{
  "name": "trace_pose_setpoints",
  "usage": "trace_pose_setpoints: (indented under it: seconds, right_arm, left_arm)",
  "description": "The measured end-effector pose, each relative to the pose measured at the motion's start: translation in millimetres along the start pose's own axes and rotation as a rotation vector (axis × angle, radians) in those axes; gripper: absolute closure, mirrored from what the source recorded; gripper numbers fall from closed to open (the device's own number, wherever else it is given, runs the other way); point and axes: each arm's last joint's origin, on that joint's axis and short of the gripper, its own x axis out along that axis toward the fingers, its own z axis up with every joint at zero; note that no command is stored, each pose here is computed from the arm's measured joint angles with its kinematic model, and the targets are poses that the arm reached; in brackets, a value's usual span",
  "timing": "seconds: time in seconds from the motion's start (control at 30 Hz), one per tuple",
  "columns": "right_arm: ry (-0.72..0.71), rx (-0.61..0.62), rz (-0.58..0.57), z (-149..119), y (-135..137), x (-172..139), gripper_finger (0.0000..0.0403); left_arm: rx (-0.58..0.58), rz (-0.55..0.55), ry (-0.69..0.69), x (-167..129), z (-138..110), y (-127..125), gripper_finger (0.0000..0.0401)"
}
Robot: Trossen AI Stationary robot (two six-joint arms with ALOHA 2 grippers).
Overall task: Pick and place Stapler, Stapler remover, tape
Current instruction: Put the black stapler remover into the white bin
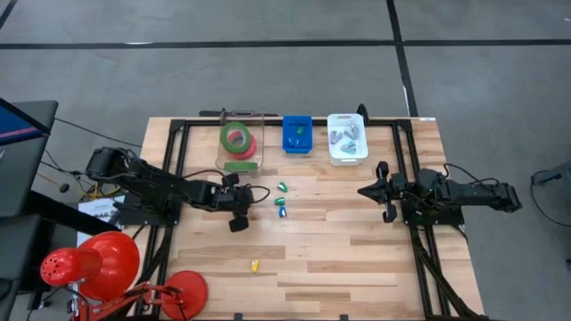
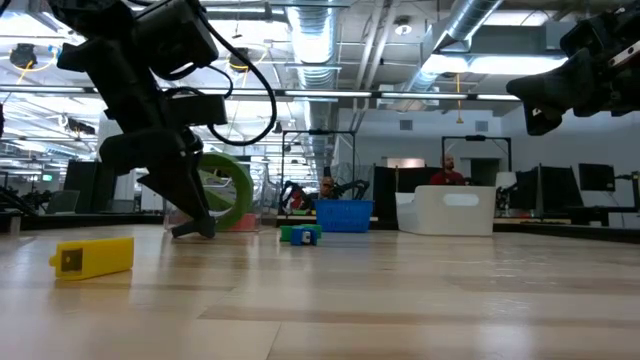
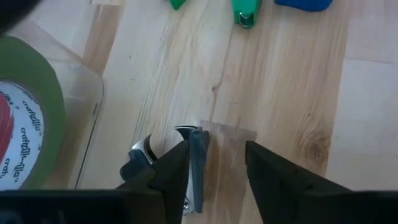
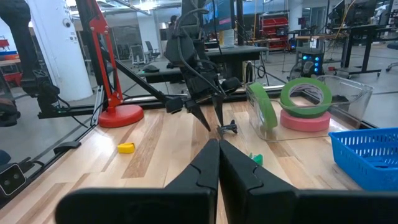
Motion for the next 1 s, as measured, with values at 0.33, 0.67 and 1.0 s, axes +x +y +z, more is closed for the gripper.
trace_pose_setpoints:
  seconds: [0.33,0.67,1.0]
  right_arm:
    - [0.0,0.0,0.0,0,0,0,0.0403]
    - [0.0,0.0,0.0,0,0,0,0.0403]
    - [0.0,0.0,0.0,0,0,0,0.0403]
  left_arm:
    - [-0.064,0.028,0.026,9,-2,1,0.027]
    - [-0.087,0.041,0.024,11,-1,5,0.0308]
    - [-0.088,0.04,0.023,11,0,4,0.0369]
